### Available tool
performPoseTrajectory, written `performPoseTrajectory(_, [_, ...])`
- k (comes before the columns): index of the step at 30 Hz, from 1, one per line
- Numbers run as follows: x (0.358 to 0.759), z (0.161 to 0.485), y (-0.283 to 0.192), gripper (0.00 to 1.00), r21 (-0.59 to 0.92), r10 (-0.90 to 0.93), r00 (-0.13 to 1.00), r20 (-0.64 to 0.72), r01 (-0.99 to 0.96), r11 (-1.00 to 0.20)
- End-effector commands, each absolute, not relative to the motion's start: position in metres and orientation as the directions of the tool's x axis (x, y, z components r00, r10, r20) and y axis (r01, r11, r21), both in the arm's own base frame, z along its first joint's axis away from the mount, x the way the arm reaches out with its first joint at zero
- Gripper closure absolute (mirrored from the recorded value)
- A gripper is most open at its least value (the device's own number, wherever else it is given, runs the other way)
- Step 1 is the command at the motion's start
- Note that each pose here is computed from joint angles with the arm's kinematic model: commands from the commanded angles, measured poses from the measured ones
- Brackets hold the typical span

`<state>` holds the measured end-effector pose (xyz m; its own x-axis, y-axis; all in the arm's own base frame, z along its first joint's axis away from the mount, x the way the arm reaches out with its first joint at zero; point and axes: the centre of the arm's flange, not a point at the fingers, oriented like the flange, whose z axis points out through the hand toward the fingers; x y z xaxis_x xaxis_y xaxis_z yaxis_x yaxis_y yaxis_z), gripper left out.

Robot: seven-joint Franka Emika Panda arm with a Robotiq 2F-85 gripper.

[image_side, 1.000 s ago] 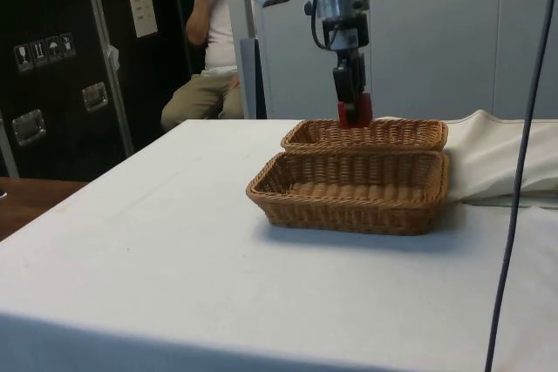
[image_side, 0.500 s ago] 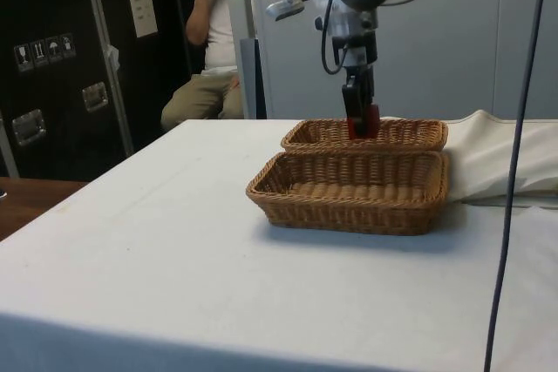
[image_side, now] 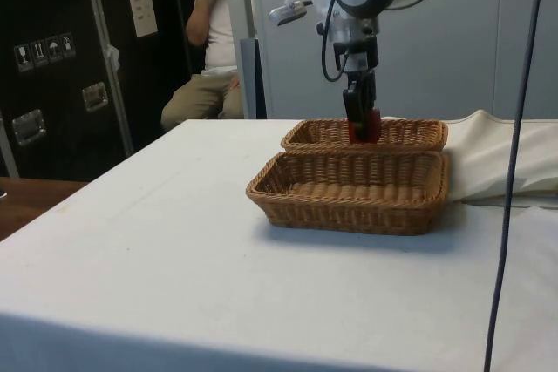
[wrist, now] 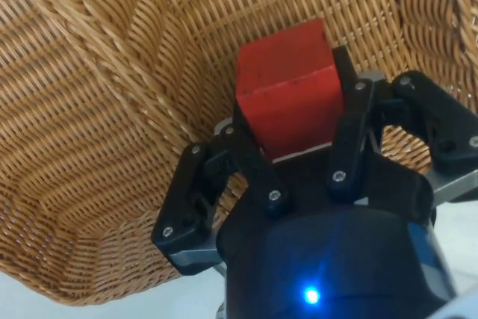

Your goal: Pick up the red cube and place it into the right basket.

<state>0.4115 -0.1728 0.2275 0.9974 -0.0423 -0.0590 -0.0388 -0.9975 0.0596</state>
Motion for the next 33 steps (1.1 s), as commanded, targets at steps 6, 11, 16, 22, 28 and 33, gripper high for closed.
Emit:
performPoseTrajectory(6, [0.412, 0.224, -0.169, 0.28, 0.05, -0.047, 0.998, -0.052, -0.044, -0.998])
performPoseTrajectory(11, [0.412, 0.224, -0.169, 0.0, 0.049, -0.046, 0.998, -0.051, -0.044, -0.998])
performPoseTrajectory(16, [0.413, 0.225, -0.169, 0.0, 0.049, -0.047, 0.998, -0.051, -0.044, -0.998])
performPoseTrajectory(22, [0.42, 0.24, -0.167, 0.0, 0.047, -0.033, 0.998, -0.044, -0.031, -0.998])
performPoseTrajectory(28, [0.431, 0.259, -0.156, 0.0, 0.033, -0.019, 0.999, -0.032, -0.018, -0.999])
performPoseTrajectory(33, [0.441, 0.273, -0.142, 0.0, 0.022, -0.012, 1.0, -0.023, -0.011, -1.0])
